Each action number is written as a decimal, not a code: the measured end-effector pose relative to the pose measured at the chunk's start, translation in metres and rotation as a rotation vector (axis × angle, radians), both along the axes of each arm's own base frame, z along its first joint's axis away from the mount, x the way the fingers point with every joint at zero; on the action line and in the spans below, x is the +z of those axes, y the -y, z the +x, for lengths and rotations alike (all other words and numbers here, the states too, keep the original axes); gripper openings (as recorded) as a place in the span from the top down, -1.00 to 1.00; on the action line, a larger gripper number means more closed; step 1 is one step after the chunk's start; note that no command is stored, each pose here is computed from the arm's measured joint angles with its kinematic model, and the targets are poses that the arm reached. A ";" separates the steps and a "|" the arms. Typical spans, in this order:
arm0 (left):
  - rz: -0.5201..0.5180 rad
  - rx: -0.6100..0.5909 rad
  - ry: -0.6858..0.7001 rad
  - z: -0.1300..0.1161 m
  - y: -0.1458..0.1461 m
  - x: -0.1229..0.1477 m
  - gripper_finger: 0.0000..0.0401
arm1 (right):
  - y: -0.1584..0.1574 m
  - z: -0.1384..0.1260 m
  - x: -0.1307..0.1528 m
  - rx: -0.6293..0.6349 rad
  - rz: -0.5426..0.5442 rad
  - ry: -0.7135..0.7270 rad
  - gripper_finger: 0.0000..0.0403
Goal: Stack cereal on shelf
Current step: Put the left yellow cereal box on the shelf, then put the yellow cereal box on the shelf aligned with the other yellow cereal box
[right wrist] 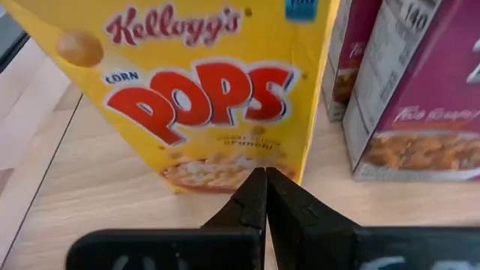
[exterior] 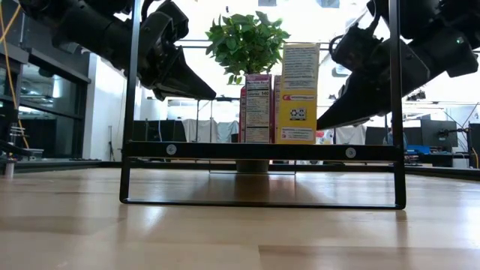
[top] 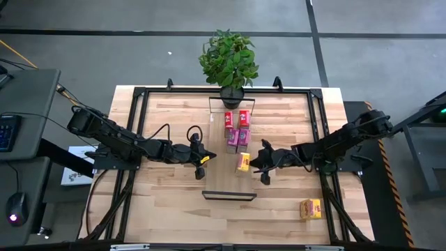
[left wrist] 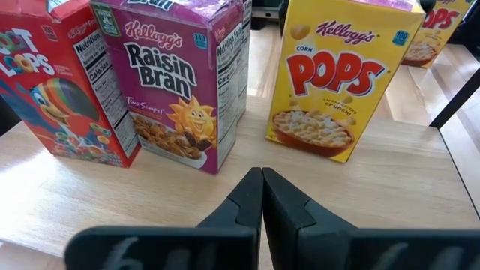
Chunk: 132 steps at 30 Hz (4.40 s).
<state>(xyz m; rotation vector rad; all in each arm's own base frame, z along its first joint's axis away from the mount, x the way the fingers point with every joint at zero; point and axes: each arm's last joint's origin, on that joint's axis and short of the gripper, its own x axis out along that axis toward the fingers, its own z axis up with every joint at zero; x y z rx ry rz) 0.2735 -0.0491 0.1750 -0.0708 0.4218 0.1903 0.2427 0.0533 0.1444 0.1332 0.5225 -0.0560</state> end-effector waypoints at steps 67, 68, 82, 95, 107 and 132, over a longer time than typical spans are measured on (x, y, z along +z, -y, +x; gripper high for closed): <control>0.027 0.067 -0.081 -0.018 -0.005 0.011 1.00 | -0.007 0.048 0.005 -0.040 -0.108 -0.041 1.00; 0.027 0.067 -0.081 -0.018 -0.005 0.011 1.00 | -0.007 0.048 0.005 -0.054 -0.116 -0.040 1.00; 0.016 0.072 -0.071 -0.018 -0.005 0.011 1.00 | -0.005 0.048 0.008 -0.109 -0.143 -0.014 1.00; 0.041 -0.018 -0.021 -0.022 -0.004 0.026 1.00 | -0.002 0.037 0.033 -0.062 -0.219 -0.003 1.00; 0.083 -0.090 -0.027 -0.034 -0.006 0.039 0.98 | -0.002 0.029 0.047 -0.112 -0.122 0.029 1.00; -0.089 0.039 -0.233 -0.047 -0.008 0.019 1.00 | 0.011 0.023 0.180 -0.405 -0.142 0.028 0.37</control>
